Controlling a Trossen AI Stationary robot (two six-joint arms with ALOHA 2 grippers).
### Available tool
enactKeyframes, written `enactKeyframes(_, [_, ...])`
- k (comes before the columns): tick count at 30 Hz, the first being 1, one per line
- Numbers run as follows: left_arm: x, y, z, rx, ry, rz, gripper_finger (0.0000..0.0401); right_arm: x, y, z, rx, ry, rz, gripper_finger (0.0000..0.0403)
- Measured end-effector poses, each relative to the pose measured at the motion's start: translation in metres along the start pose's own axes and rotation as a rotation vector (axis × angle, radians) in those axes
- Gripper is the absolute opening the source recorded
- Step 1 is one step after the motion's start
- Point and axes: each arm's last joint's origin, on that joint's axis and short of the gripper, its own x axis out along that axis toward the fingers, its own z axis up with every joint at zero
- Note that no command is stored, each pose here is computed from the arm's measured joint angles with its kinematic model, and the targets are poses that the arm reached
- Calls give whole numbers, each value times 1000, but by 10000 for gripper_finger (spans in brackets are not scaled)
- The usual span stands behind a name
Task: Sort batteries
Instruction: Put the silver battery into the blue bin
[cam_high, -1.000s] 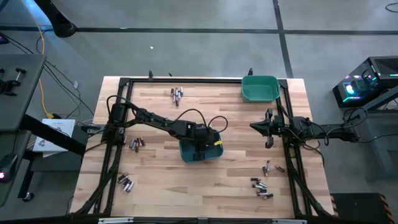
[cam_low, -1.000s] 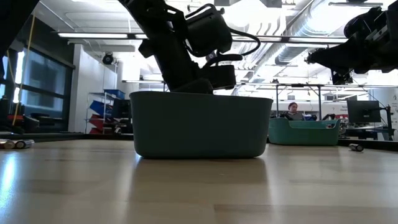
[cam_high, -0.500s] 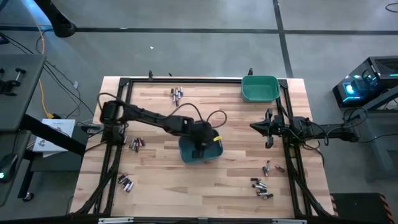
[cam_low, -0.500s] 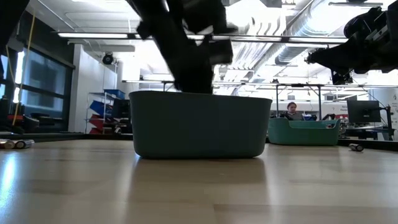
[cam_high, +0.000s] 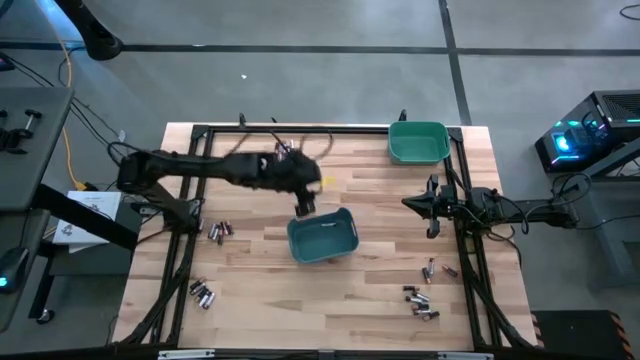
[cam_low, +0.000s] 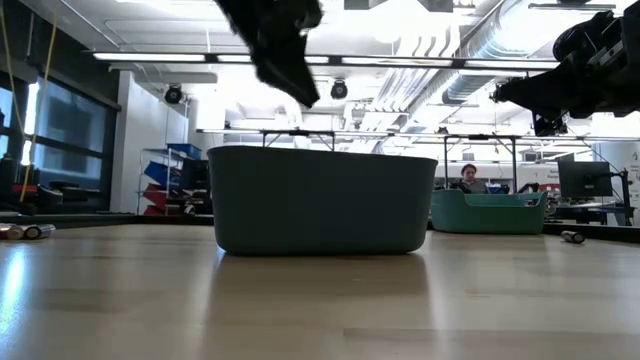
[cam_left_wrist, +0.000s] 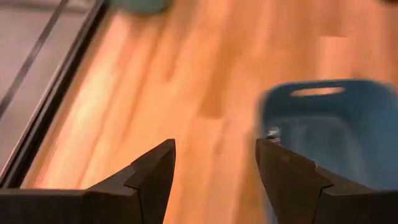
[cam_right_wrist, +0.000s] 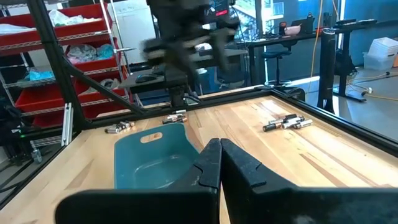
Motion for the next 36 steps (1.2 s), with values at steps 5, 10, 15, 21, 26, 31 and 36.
enactKeyframes(5, [25,48,-42,-165,140,101,218,0,0,0,0,-1,0,0])
enactKeyframes(10, [45,89,-82,-345,212,195,222,0,0,0,0,0,0,0])
enactKeyframes(15, [51,120,-108,-502,250,272,223,0,0,0,0,0,0,0])
enactKeyframes(21, [54,144,-123,-613,222,288,219,0,0,0,0,0,0,0])
enactKeyframes(26, [69,146,-128,-628,245,291,198,0,0,0,0,0,-1,0])
enactKeyframes(31, [88,141,-136,-618,297,278,181,0,0,0,0,0,0,0])
enactKeyframes(36, [101,141,-142,-622,312,282,175,0,0,0,0,0,0,0])
